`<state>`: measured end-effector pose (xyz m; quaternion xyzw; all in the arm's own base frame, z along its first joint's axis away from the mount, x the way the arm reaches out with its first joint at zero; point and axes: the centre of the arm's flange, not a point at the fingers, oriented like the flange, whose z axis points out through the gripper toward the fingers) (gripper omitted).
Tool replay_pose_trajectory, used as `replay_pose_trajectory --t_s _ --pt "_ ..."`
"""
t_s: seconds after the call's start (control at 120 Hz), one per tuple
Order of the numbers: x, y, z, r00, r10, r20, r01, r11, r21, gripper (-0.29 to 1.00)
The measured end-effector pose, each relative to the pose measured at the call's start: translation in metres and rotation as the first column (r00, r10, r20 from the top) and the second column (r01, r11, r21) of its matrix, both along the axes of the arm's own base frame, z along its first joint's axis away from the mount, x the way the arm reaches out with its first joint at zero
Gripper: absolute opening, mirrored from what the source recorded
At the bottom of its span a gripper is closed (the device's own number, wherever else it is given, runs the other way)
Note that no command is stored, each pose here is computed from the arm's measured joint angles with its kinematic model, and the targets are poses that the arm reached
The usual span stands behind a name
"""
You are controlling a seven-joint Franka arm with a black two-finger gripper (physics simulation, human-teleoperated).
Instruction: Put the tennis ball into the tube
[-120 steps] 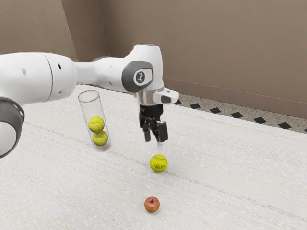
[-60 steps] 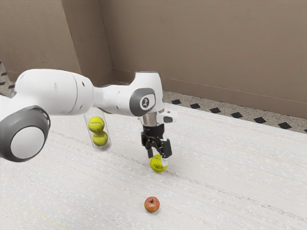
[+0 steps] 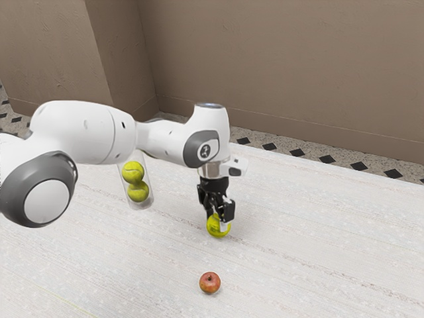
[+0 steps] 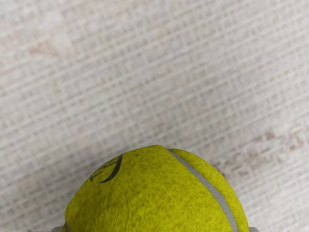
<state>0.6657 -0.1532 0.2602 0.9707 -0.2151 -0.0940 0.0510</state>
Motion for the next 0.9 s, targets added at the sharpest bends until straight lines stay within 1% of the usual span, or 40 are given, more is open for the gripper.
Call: replay_pose_trajectory --t_s 0.133,0.2,0.317,0.433,0.575,0.708,0.792,0.9 --pt "-0.001 0.000 -0.012 1.000 -0.001 -0.018 0.001 1.000 0.008 0.41" --pt "-0.001 -0.003 0.000 1.000 -0.006 -0.001 0.006 1.000 0.006 0.36" --pt "0.001 -0.007 0.054 0.997 -0.024 0.073 0.023 1.000 0.015 0.28" --pt "0.002 0.007 0.114 0.987 -0.010 0.159 0.006 1.000 0.024 0.21" --pt "-0.004 0.029 0.187 0.966 0.001 0.257 -0.013 0.999 0.045 0.13" --pt "-0.012 0.053 0.240 0.946 0.014 0.323 -0.040 0.996 0.075 0.09" --pt "-0.012 0.069 0.268 0.933 0.031 0.359 -0.067 0.994 0.089 0.08" --pt "-0.009 0.086 0.304 0.922 0.049 0.385 -0.100 0.988 0.115 0.08"
